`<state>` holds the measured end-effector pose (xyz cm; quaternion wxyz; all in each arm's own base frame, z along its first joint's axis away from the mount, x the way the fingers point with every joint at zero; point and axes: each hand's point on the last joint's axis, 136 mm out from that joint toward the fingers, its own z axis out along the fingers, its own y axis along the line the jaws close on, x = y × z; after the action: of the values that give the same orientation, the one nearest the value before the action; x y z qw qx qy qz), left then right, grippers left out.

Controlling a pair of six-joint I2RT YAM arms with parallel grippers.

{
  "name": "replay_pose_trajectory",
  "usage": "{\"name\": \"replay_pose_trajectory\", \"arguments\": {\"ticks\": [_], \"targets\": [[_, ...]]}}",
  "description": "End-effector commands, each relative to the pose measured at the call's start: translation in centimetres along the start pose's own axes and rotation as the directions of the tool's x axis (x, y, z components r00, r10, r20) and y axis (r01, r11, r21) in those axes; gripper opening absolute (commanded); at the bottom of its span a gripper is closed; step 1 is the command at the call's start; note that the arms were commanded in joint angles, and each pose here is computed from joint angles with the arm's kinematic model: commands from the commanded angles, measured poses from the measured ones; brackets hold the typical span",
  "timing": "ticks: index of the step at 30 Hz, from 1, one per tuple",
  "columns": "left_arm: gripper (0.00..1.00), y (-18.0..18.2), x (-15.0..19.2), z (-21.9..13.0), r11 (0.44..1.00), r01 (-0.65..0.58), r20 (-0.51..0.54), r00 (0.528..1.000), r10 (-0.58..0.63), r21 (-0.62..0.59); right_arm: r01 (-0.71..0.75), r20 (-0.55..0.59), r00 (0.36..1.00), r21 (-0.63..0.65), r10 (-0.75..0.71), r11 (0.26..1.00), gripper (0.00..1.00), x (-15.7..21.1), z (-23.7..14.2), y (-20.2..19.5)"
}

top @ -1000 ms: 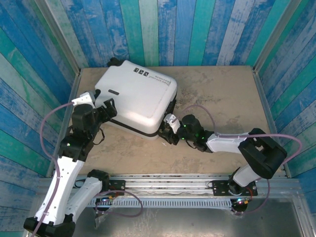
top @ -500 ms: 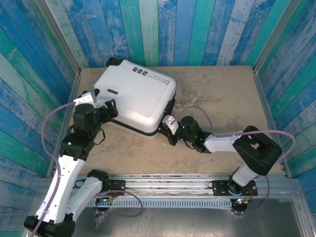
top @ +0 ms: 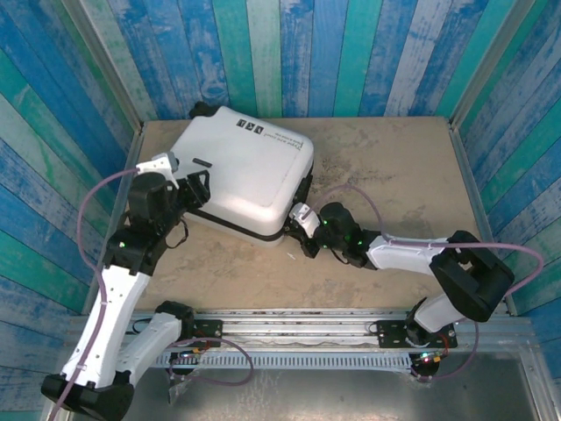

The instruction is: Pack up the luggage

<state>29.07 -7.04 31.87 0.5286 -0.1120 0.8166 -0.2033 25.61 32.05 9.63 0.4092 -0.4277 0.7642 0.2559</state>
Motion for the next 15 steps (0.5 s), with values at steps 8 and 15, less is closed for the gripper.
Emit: {"name": "replay_pose_trajectory", "arguments": {"ticks": [8, 15], "targets": [[0.63, -4.0, 2.4, 5.7, 0.991, -0.129, -0.190, 0.973, 0.135, 0.044, 0.005, -0.064, 0.998, 0.069, -0.001, 0.998, 0.00, -1.2, -0.3, -1.5], [0.58, 1.2, 8.7, 10.2, 0.959, -0.192, -0.465, 0.882, 0.077, -0.206, -0.008, -0.067, 0.998, 0.100, 0.015, 0.995, 0.00, -1.9, -0.8, -2.0]]}}
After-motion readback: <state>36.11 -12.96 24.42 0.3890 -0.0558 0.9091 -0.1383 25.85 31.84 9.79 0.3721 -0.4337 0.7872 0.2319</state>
